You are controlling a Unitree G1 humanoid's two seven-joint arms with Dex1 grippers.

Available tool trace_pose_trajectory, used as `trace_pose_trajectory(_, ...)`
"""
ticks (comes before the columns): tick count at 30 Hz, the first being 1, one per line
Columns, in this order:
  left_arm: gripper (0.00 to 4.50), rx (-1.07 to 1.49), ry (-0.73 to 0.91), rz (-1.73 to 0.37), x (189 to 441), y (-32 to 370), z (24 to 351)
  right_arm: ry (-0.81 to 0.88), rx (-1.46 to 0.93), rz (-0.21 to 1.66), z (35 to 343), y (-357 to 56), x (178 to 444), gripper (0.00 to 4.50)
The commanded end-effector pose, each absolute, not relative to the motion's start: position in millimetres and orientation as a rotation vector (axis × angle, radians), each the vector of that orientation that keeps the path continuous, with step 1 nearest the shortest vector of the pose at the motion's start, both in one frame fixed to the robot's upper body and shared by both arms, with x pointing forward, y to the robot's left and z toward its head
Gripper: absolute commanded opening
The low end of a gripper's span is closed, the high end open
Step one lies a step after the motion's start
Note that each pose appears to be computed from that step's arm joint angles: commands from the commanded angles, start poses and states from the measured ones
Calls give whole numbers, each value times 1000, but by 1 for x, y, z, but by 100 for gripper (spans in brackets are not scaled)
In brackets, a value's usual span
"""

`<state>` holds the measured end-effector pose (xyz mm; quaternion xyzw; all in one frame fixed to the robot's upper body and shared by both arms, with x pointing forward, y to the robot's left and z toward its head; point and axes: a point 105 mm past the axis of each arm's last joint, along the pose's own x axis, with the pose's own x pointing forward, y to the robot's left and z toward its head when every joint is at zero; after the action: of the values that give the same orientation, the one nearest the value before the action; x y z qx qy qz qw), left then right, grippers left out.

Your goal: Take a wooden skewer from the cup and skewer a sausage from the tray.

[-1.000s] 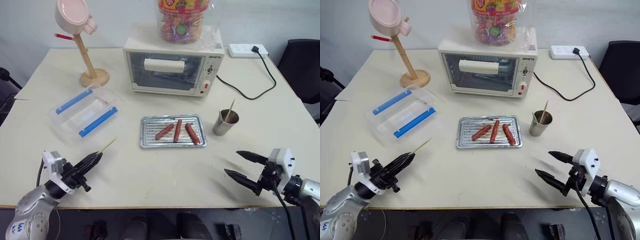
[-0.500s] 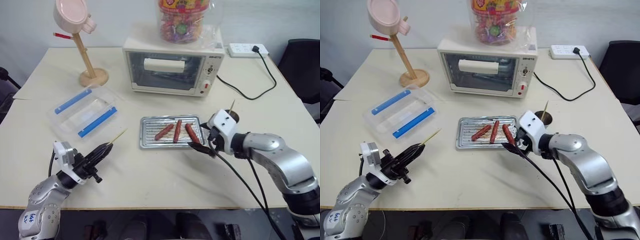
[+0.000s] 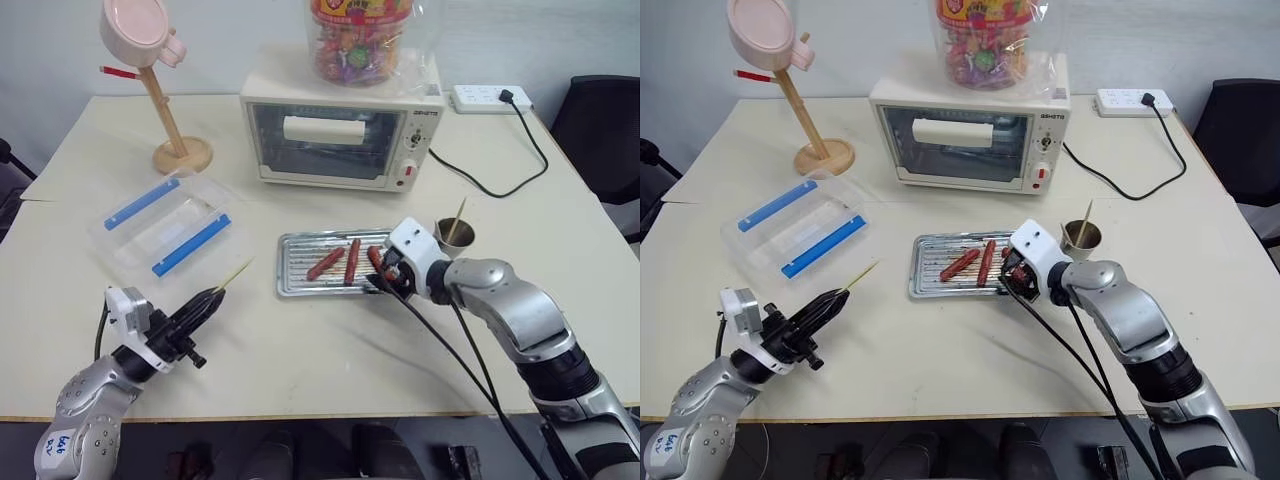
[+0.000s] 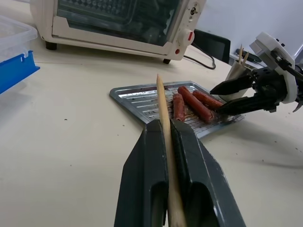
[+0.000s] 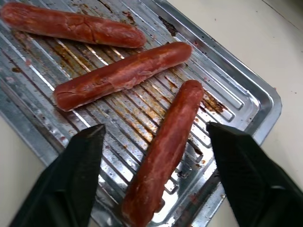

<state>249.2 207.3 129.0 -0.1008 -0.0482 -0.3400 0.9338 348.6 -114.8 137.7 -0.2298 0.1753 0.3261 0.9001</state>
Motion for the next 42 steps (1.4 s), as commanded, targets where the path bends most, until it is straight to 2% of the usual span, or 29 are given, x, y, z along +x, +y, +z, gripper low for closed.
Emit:
trace_pose_trajectory(1, 0, -192, -141, -713, 248, 203, 141, 341, -488, 674, 144, -110, 351, 278)
trace_pose_trajectory(8, 0, -189, -144, -713, 248, 203, 142, 348, -480, 665, 140, -110, 354, 278)
trace_pose_trajectory(11, 0, -189, -143, -715, 248, 203, 142, 350, -471, 662, 138, -109, 354, 233)
trace_pose_trajectory(15, 0, -190, -143, -716, 248, 203, 143, 356, -465, 662, 136, -108, 354, 130)
trace_pose_trajectory(24, 0, -193, -139, -721, 247, 202, 143, 360, -452, 656, 135, -108, 354, 130)
trace_pose_trajectory(28, 0, -195, -137, -724, 247, 202, 143, 363, -448, 654, 134, -109, 354, 51)
trace_pose_trajectory(33, 0, -195, -135, -728, 247, 201, 143, 339, -458, 648, 140, -112, 354, 51)
trace_pose_trajectory(37, 0, -179, -127, -747, 247, 200, 143, 276, -498, 686, 163, -116, 348, 51)
trace_pose_trajectory(39, 0, -151, -117, -775, 245, 199, 143, 232, -546, 746, 177, -118, 341, 51)
trace_pose_trajectory(42, 0, -88, -94, -868, 241, 192, 146, 158, -644, 956, 199, -113, 315, 51)
